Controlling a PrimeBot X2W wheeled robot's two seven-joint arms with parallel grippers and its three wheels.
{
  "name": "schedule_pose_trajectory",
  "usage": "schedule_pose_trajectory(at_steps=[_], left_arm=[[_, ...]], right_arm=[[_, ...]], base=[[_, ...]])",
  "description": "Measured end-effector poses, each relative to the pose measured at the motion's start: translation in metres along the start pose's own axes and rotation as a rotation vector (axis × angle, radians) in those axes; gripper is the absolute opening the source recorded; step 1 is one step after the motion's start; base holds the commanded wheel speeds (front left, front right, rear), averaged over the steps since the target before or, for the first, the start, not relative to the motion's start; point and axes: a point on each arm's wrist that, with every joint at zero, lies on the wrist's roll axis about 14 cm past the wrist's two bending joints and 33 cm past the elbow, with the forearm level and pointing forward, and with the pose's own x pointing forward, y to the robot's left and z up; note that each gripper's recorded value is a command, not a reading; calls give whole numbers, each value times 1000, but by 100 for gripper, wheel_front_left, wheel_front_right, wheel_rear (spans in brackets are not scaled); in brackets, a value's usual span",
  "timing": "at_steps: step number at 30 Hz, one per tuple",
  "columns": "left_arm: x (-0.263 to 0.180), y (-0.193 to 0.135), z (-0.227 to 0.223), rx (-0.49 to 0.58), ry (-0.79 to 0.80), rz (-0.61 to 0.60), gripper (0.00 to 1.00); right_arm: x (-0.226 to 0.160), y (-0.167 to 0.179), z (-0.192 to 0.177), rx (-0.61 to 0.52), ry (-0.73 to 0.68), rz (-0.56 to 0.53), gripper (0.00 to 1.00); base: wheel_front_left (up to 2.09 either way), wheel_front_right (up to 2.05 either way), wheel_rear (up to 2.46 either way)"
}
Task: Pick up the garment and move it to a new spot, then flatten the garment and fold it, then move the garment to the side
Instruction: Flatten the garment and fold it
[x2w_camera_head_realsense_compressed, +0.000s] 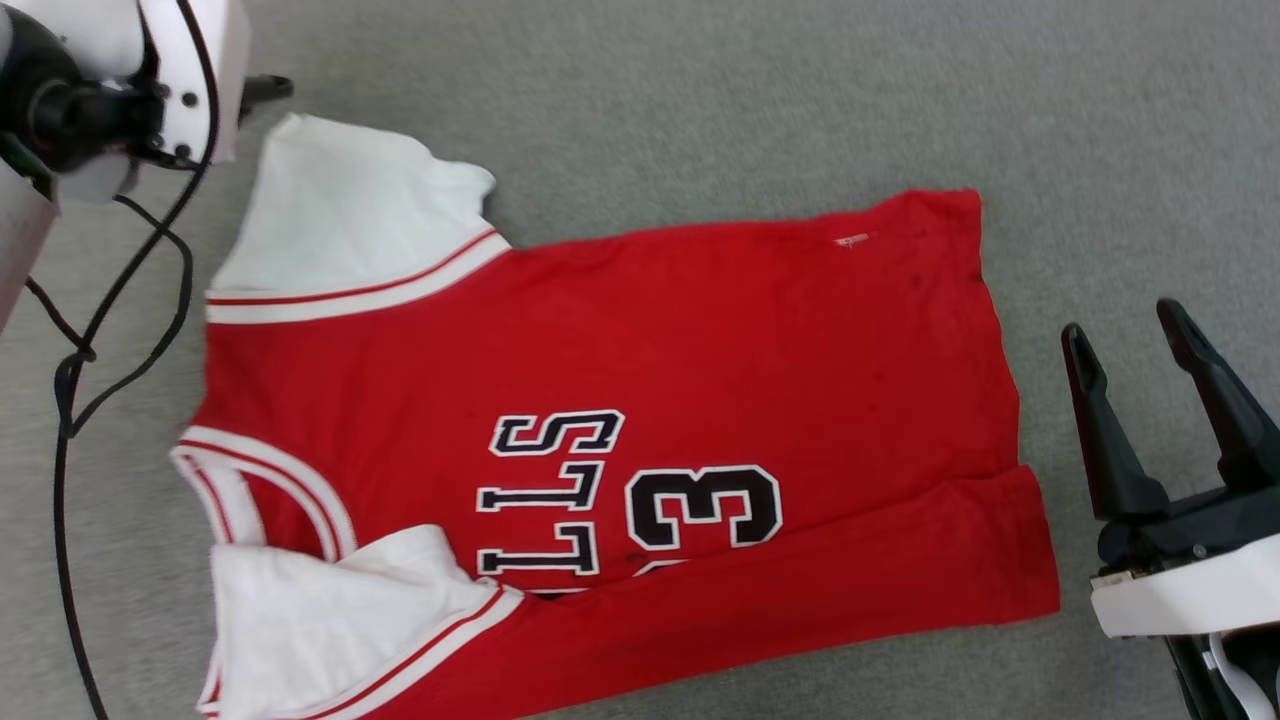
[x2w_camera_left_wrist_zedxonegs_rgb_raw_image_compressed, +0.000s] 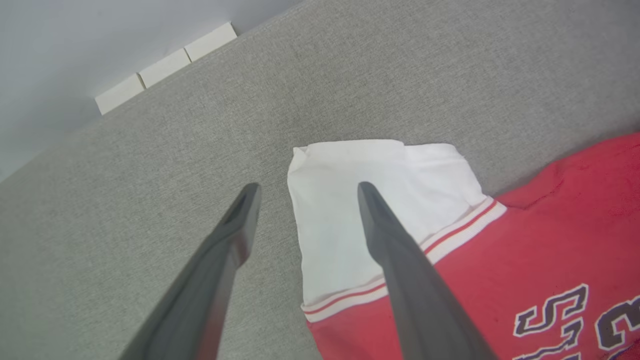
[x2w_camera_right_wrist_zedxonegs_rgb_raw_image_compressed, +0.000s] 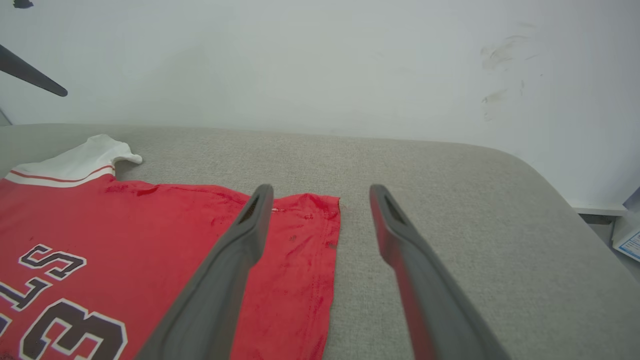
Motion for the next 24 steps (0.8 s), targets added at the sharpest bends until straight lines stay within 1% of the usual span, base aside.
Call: schedule_pose_trajectory(at_steps=[2, 4, 6, 9, 10, 13, 14, 15, 19, 24], left_arm=[[21, 2, -9, -34, 63, -2, 100], [40, 4, -18, -20, 122, 7, 100], [59, 1, -28, -36, 164, -11, 100], [85, -1, -46, -25, 238, -14, 100], [91, 0, -54, -8, 267, -12, 100], [102, -2, -62, -10, 297, -31, 100], [103, -3, -62, -7, 300, -36, 56], [99, -2, -62, -8, 287, -34, 0], [87, -5, -53, 17, 223, -34, 0], [56, -5, -29, 39, 95, -25, 0]], right_arm=[[4, -3, -5, -3, 10, -9, 100], [6, -7, -10, -9, 21, -19, 100], [8, -12, -14, -16, 29, -35, 100], [9, -19, -23, -26, 53, -54, 100], [9, -21, -26, -27, 63, -60, 100], [7, -25, -33, -32, 80, -73, 100], [7, -27, -34, -32, 82, -77, 100], [8, -27, -31, -31, 73, -75, 100], [13, -28, -17, -53, 35, -58, 100], [28, -29, 21, -144, -21, -5, 100]], base=[[0, 0, 0], [0, 0, 0], [0, 0, 0], [0, 0, 0], [0, 0, 0], [0, 0, 0], [0, 0, 0], [0, 0, 0], [0, 0, 0], [0, 0, 0]])
